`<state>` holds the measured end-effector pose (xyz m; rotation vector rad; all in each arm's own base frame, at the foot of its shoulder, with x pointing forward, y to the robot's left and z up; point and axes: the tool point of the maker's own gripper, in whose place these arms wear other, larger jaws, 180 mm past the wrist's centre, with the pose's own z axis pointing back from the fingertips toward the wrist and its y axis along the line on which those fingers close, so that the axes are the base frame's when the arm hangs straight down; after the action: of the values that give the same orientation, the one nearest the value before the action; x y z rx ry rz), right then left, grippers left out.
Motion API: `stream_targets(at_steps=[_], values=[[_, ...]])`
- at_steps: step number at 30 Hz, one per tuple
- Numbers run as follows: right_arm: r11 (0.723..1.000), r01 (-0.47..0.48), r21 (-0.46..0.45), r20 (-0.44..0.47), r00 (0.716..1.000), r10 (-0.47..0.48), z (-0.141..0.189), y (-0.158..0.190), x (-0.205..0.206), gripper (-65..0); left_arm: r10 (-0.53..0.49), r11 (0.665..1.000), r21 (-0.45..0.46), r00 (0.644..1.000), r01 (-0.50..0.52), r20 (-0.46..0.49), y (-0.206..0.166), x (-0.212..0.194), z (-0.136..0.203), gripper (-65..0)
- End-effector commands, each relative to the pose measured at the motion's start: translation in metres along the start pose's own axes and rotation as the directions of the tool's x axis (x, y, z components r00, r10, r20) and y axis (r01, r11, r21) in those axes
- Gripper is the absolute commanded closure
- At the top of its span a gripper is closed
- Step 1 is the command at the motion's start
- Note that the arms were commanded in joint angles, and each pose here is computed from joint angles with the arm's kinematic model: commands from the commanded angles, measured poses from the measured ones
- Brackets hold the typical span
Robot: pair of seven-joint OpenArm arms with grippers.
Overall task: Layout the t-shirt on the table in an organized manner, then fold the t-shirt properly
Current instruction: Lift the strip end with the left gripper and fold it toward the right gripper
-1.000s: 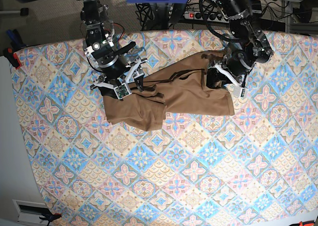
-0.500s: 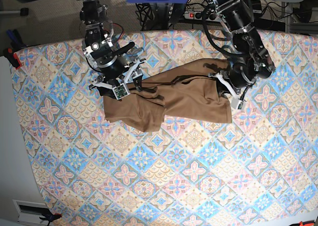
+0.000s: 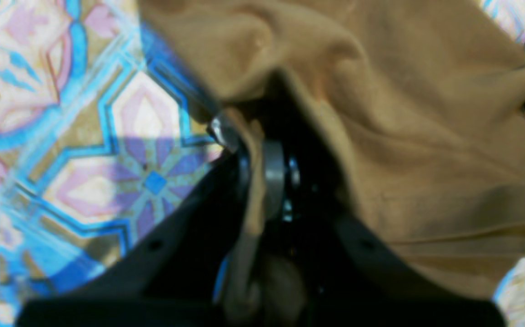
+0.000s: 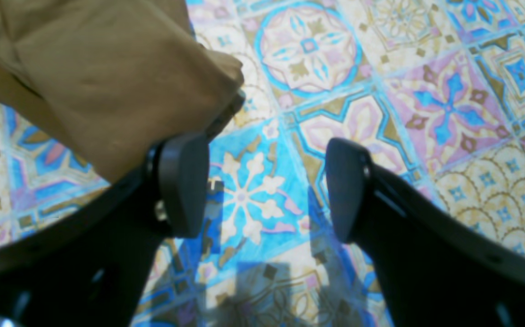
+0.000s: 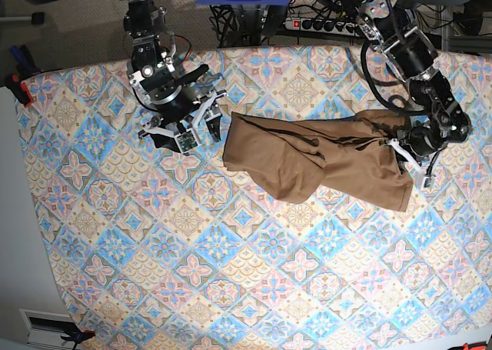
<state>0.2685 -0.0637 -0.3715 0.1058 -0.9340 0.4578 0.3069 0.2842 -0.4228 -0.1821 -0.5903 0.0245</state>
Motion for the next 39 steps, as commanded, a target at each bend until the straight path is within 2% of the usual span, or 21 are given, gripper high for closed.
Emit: stream_targets(at_steps=[1,3,6,10,17,19,23,31,35,39], values=[[1.000,0.002,-0.007,0.053,0.999,-0.001,0.002,-0.003,0.015,-39.0,-0.051,0.998,0.021,0.997,0.052,-0.057,-0.002,-0.009,0.003,0.0],[1.000,0.001,-0.004,0.054,0.999,0.000,0.002,-0.002,0.016,-39.0,-0.111,0.993,0.035,0.993,0.113,-0.040,-0.017,-0.001,0.006,0.0],[1.000,0.000,-0.003,0.054,0.999,0.000,0.002,-0.001,0.016,-39.0,-0.180,0.978,0.103,0.984,0.181,-0.018,-0.024,0.011,0.018,0.0],[1.000,0.000,-0.003,0.054,0.999,0.000,0.002,-0.001,0.016,-39.0,-0.303,0.933,0.193,0.952,0.303,-0.032,-0.041,0.028,0.030,0.0],[1.000,0.000,-0.003,0.054,0.999,0.000,0.002,-0.001,0.016,-39.0,-0.357,0.884,0.318,0.934,0.342,-0.012,-0.057,0.050,0.053,0.0],[1.000,0.000,-0.003,0.054,0.999,0.000,0.002,-0.001,0.016,-39.0,-0.392,0.869,0.328,0.920,0.370,-0.001,-0.069,0.056,0.057,0.0],[1.000,-0.001,-0.001,0.056,0.998,0.001,0.001,0.000,0.017,-39.0,-0.497,0.809,0.333,0.866,0.484,-0.050,-0.094,0.061,0.052,0.0],[1.000,-0.001,-0.001,0.055,0.999,0.001,0.001,0.000,0.016,-39.0,-0.574,0.773,0.288,0.817,0.565,-0.061,-0.150,0.064,0.039,0.0],[1.000,0.000,-0.005,0.054,0.999,0.000,0.001,-0.002,0.016,-39.0,-0.594,0.747,0.349,0.804,0.566,-0.031,-0.151,0.079,0.057,0.0],[1.000,0.000,-0.003,0.053,0.999,0.000,0.001,-0.001,0.015,-39.0,-0.635,0.724,0.360,0.772,0.589,0.014,-0.168,0.092,0.066,0.0]])
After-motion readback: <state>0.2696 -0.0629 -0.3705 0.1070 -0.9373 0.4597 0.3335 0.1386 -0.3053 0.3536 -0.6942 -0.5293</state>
